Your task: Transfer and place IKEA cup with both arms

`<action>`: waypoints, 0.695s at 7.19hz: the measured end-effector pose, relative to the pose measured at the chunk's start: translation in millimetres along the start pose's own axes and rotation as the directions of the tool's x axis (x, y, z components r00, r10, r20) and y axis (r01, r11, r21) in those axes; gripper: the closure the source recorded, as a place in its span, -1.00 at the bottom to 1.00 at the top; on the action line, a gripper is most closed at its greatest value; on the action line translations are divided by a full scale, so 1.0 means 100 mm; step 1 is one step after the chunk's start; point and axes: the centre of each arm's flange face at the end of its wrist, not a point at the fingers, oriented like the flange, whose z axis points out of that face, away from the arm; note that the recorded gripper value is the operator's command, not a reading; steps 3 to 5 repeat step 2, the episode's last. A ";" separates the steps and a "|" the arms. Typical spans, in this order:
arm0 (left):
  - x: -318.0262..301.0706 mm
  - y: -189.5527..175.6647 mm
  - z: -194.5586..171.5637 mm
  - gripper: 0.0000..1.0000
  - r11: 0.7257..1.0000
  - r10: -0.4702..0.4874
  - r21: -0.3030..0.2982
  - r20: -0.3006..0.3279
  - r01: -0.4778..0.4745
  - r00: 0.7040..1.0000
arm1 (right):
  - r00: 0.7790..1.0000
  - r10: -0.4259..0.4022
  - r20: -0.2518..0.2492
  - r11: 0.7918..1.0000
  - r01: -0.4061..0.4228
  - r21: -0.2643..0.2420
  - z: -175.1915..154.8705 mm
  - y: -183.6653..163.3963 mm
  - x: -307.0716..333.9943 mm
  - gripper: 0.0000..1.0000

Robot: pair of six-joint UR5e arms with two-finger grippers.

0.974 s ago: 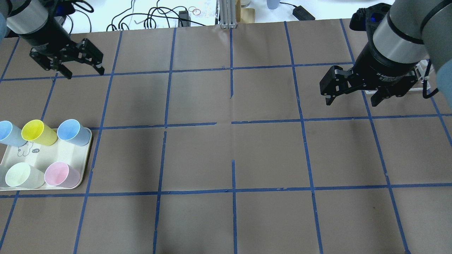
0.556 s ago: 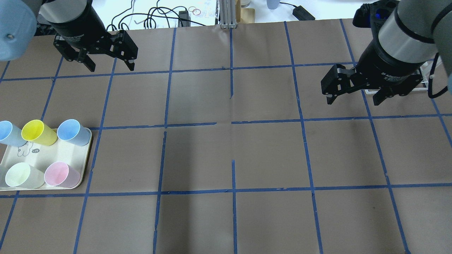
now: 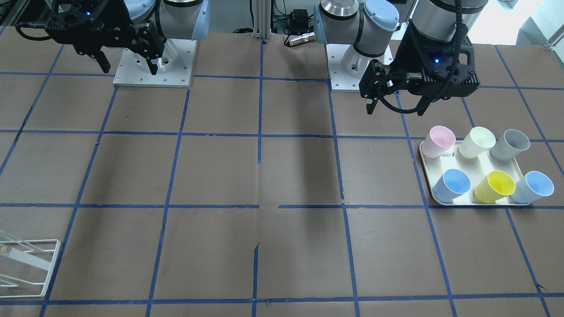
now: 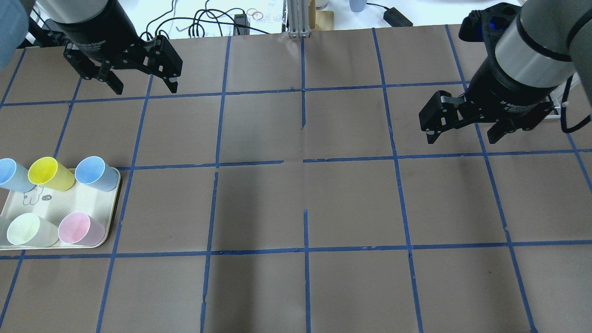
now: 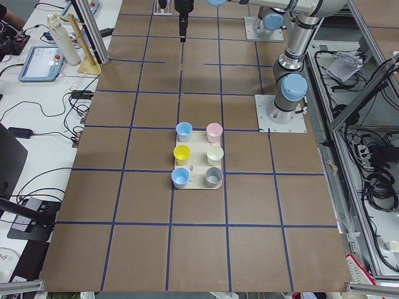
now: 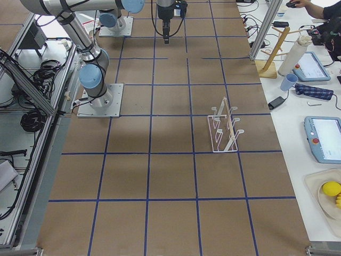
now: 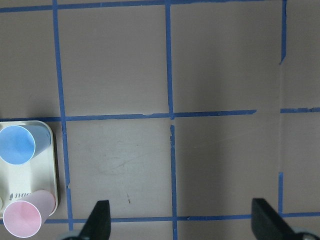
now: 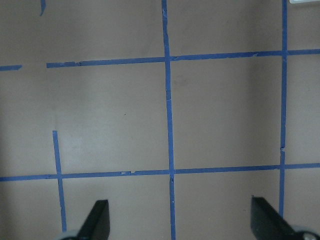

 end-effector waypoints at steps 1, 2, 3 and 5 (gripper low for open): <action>-0.02 -0.01 0.00 -1.00 1.000 -0.001 -0.009 -0.001 0.001 1.000 | 1.000 -0.001 0.000 1.000 0.001 -0.002 -0.01 0.01 0.00 -1.00; -0.04 -0.01 0.01 -1.00 1.000 0.001 -0.012 -0.001 -0.001 1.000 | 1.000 -0.002 0.000 1.000 0.002 -0.002 -0.01 0.02 0.00 -1.00; -0.04 -0.01 0.01 -1.00 1.000 0.001 -0.012 -0.001 -0.001 1.000 | 1.000 -0.002 0.000 1.000 0.002 -0.002 -0.01 0.02 0.00 -1.00; -0.04 -0.01 0.01 -1.00 1.000 0.001 -0.012 -0.001 -0.001 1.000 | 1.000 -0.002 0.000 1.000 0.002 -0.002 -0.01 0.02 0.00 -1.00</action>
